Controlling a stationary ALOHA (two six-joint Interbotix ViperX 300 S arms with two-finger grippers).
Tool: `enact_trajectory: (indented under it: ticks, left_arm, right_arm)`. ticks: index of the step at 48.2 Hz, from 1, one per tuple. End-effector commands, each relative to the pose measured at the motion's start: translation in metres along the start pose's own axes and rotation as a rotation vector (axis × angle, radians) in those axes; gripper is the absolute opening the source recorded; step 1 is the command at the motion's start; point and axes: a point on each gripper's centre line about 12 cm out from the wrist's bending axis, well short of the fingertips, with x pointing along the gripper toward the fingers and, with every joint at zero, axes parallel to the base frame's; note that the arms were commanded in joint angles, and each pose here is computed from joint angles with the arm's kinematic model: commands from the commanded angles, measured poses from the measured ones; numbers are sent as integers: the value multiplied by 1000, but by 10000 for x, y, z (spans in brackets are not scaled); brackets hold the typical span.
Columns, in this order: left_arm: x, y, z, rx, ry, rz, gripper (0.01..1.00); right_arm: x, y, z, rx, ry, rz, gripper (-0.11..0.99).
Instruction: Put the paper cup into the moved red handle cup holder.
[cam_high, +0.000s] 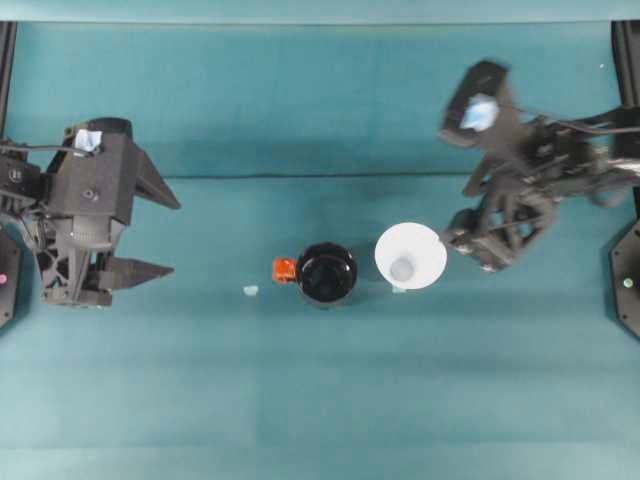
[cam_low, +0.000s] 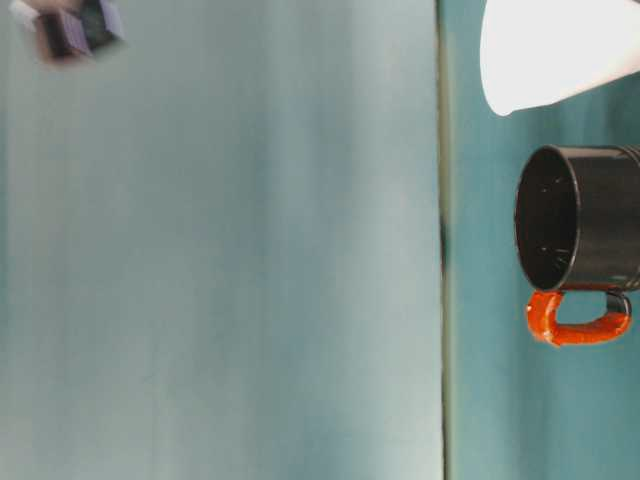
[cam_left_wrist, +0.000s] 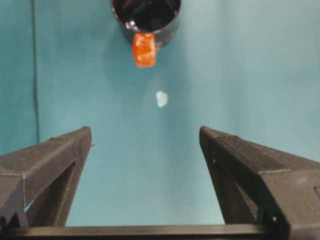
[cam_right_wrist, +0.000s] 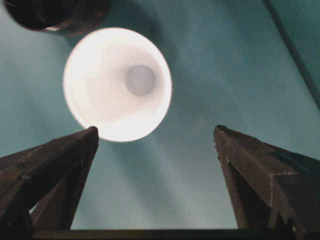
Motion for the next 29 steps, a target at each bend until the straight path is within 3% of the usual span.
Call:
enact_trajectory:
  ticks: [1, 19, 29]
  left_arm:
    - [-51, 2, 50, 0, -26, 2, 958]
    - [-40, 18, 0, -9, -16, 7, 957]
    - [-40, 18, 0, -9, -16, 7, 957]
  right_arm:
    - [292, -22, 55, 26, 70, -31, 928]
    - [606, -39, 145, 38, 109, -51, 928]
    - [756, -75, 120, 45, 148, -69, 928]
